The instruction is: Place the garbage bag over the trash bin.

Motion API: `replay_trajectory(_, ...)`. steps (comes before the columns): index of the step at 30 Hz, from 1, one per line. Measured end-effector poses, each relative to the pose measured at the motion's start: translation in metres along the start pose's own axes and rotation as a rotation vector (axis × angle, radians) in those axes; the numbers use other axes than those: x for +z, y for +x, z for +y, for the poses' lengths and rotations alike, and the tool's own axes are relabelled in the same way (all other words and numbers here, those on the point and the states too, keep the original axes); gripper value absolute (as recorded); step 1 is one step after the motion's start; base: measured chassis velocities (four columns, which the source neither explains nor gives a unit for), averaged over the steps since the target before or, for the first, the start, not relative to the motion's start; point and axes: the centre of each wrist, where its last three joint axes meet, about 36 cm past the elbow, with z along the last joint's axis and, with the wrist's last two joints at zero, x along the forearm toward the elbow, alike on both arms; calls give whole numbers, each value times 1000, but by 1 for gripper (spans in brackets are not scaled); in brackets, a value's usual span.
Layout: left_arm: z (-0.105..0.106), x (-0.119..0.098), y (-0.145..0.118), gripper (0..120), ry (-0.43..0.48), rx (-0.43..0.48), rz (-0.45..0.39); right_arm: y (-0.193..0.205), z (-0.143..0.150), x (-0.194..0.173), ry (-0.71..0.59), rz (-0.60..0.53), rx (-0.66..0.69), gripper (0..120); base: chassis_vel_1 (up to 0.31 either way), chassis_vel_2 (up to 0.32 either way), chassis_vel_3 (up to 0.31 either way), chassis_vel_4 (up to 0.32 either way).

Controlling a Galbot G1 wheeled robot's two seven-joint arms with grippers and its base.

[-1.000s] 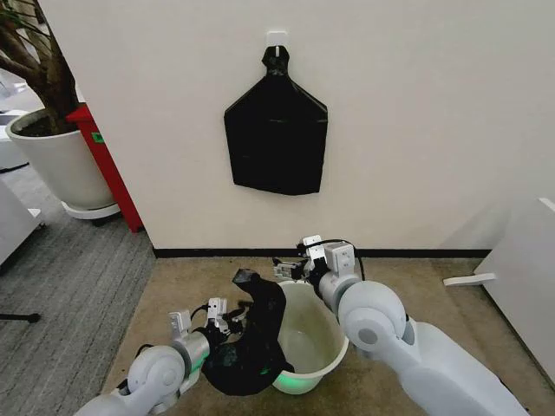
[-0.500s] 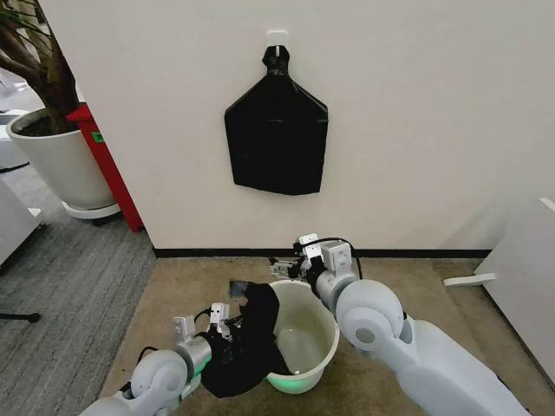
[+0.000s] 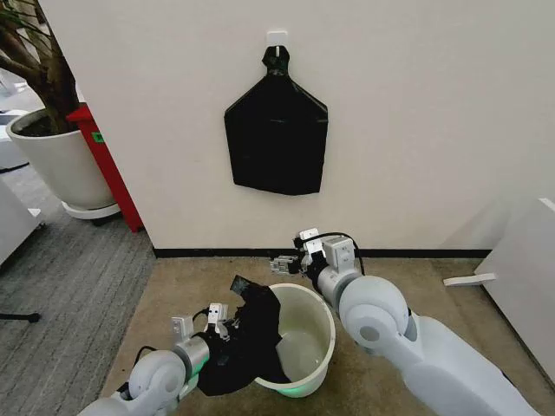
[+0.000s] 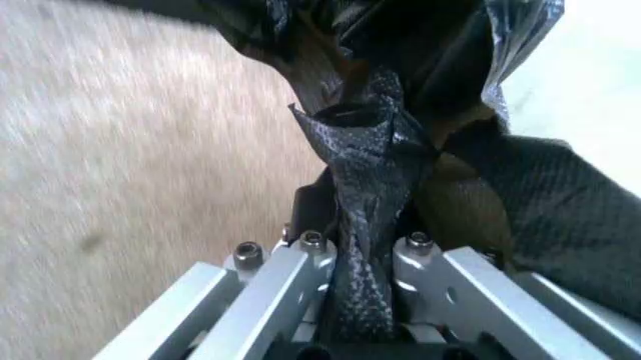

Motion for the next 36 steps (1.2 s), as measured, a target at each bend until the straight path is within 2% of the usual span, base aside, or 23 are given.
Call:
replay_trajectory(7,-12,-28,12,4,-34,-61,-106,-4,11,-8,-71,42,-55,100,0,0,0,0)
replay_trajectory(15,-40,-41,24,4,-31,-146,-114,-11,38,-33,-238,125,-109,100,0,0,0,0)
replay_trajectory(24,-39,-40,19,4,-21,-183,-126,-36,66,-18,-172,193,-105,100,0,0,0,0)
replay_trajectory(36,-37,-41,17,4,-18,-181,-140,-47,72,1,-139,232,-104,100,0,0,0,0)
